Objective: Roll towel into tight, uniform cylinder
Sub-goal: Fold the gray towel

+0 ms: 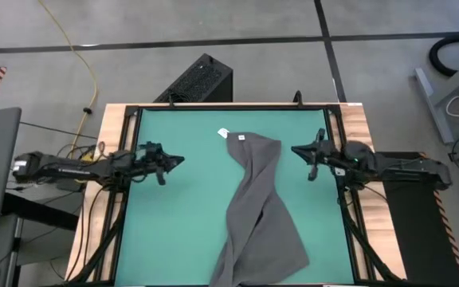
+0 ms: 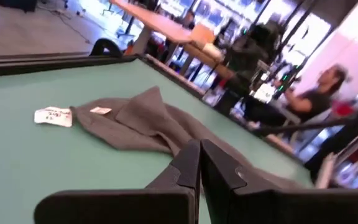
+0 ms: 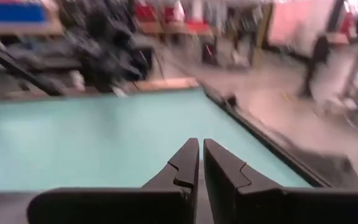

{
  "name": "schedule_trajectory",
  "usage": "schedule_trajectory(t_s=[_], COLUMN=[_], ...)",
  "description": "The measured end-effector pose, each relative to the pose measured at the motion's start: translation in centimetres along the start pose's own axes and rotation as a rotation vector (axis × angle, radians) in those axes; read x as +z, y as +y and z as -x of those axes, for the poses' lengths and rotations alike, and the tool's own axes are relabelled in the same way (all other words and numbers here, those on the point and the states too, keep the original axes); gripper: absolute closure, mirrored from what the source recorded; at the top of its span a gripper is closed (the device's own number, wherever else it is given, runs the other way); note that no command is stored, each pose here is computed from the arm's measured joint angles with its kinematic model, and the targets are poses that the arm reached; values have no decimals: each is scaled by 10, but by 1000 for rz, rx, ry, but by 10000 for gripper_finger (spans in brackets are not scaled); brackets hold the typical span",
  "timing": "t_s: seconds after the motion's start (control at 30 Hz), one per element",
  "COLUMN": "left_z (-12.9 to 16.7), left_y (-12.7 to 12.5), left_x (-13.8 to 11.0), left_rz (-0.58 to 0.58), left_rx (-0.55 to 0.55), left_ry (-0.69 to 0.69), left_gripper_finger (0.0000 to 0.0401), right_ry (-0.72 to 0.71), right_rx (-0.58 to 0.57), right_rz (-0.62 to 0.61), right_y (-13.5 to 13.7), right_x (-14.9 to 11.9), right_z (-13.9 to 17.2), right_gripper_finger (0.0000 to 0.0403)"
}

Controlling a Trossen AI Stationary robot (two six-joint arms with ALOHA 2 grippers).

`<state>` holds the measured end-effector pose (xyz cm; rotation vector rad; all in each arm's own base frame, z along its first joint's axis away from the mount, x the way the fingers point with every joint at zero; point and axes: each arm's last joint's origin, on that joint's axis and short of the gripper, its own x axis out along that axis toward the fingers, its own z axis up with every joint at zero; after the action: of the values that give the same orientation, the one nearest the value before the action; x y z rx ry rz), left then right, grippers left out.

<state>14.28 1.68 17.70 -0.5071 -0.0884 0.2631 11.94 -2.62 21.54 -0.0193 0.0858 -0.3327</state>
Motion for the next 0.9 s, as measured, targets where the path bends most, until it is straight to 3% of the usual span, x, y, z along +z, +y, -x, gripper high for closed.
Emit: schedule_trajectory(t_s=[0.23,0.47,0.7,0.9], left_z=[-45,-73,-77,-75], left_y=[-7,-7,-4,-2], left_x=[-8,-20,-29,-33], left_rz=[-163,-189,-235,-250], left_rx=[17,48,21,45], left_ry=[118,220,286,331], left_gripper_finger=[401,401,378,321], right_ry=[362,631,861,1037], right_rx=[79,122,175,151], right_rz=[49,136,164,261], right_y=[-15,-31,-38,-42], right_x=[22,37,42,18], right_z=[-64,-150,-221,-257], right_gripper_finger=[350,322,239,167])
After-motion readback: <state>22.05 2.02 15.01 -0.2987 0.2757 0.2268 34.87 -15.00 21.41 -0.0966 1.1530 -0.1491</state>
